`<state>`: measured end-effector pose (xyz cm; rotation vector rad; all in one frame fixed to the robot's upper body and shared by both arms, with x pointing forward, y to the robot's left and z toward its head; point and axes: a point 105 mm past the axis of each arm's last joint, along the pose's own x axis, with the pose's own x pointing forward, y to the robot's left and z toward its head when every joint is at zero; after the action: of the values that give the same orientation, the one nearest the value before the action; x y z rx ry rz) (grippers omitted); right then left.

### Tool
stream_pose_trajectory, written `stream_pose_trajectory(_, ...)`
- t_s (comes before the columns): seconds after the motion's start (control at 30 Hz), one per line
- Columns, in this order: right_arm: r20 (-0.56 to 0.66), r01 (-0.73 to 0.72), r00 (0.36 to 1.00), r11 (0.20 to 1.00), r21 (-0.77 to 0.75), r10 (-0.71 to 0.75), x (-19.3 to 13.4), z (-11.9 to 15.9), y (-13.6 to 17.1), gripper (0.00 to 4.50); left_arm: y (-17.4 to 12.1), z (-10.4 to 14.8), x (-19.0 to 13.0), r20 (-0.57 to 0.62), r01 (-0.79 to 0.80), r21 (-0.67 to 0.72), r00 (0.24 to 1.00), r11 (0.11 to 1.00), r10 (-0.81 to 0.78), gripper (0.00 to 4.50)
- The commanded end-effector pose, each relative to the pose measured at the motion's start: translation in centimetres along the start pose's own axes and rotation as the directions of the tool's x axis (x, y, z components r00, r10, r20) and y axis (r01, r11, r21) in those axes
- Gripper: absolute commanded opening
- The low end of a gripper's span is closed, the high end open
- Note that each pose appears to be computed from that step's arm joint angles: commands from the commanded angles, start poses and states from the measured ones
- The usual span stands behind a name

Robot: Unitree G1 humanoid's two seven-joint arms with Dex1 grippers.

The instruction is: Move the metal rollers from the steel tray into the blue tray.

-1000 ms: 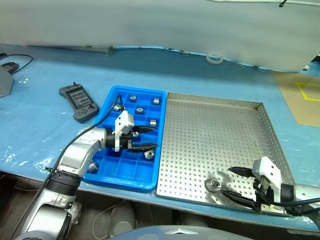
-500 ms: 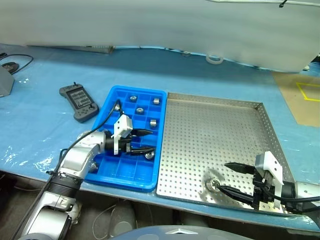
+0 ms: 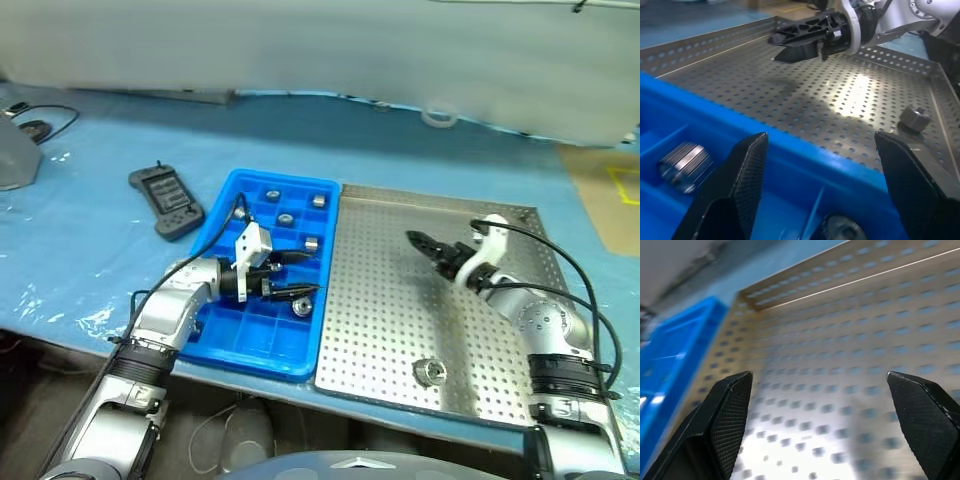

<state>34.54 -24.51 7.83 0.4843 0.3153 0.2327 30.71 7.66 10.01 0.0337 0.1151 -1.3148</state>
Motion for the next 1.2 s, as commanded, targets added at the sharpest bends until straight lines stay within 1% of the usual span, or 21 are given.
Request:
stream_pose_trajectory(0.03, 0.11, -0.053, 0.992, 0.998, -0.028, 0.056, -1.6, 2.3, 0.7, 4.48, -0.6, 3.9, 2.0, 0.061, 0.064, 0.068, 0.996, 0.996, -0.068, 3.58)
stream_pose_trajectory(0.17, 0.213, -0.065, 0.975, 0.998, 0.0, 0.064, -3.7, 4.0, 1.3, 4.48, -1.5, 5.5, 4.0, 0.078, 0.131, 0.081, 0.987, 0.988, -0.137, 3.58)
stream_pose_trajectory(0.27, 0.334, -0.09, 0.94, 0.994, 0.062, 0.064, -5.6, 6.4, 1.6, 4.48, -2.4, 6.5, 6.5, 0.086, 0.206, 0.084, 0.973, 0.975, -0.213, 3.58)
stream_pose_trajectory(0.37, 0.381, -0.079, 0.923, 0.994, 0.076, 0.044, -7.1, 7.5, 1.5, 4.48, -3.3, 6.8, 8.1, 0.07, 0.295, 0.085, 0.951, 0.952, -0.301, 3.58)
stream_pose_trajectory(0.47, 0.393, -0.032, 0.919, 0.998, 0.059, 0.006, -8.7, 7.7, 1.3, 4.48, -4.1, 5.4, 10.1, -0.014, 0.393, 0.109, 0.919, 0.913, -0.394, 3.58)
stream_pose_trajectory(0.57, 0.388, 0.012, 0.921, 0.998, 0.069, -0.038, -9.7, 6.9, 1.1, 4.48, -5.1, 3.4, 11.9, -0.096, 0.48, 0.101, 0.877, 0.871, -0.472, 3.58)
stream_pose_trajectory(0.73, 0.375, 0.043, 0.925, 0.996, 0.075, -0.068, -10.8, 5.7, 1.4, 4.48, -7.4, -0.4, 13.3, -0.208, 0.603, 0.086, 0.79, 0.793, -0.577, 3.58)
stream_pose_trajectory(0.9, 0.351, 0.099, 0.928, 0.991, 0.086, -0.123, -12.0, 4.4, 1.0, 4.48, -9.7, -2.2, 14.6, -0.231, 0.67, 0.096, 0.734, 0.736, -0.638, 3.58)
stream_pose_trajectory(0.97, 0.343, 0.114, 0.929, 0.989, 0.089, -0.138, -12.5, 3.9, 1.1, 4.48, -10.0, -2.6, 15.1, -0.238, 0.671, 0.12, 0.735, 0.732, -0.635, 3.58)
stream_pose_trajectory(1.07, 0.323, 0.15, 0.93, 0.984, 0.099, -0.174, -13.3, 3.1, 0.8, 4.48, -10.8, -2.6, 15.9, -0.218, 0.675, 0.128, 0.734, 0.727, -0.643, 3.58)
stream_pose_trajectory(1.2, 0.304, 0.18, 0.931, 0.979, 0.093, -0.2, -13.9, 2.5, 0.7, 4.48, -11.6, -3.1, 16.3, -0.211, 0.684, 0.116, 0.725, 0.72, -0.655, 3.58)
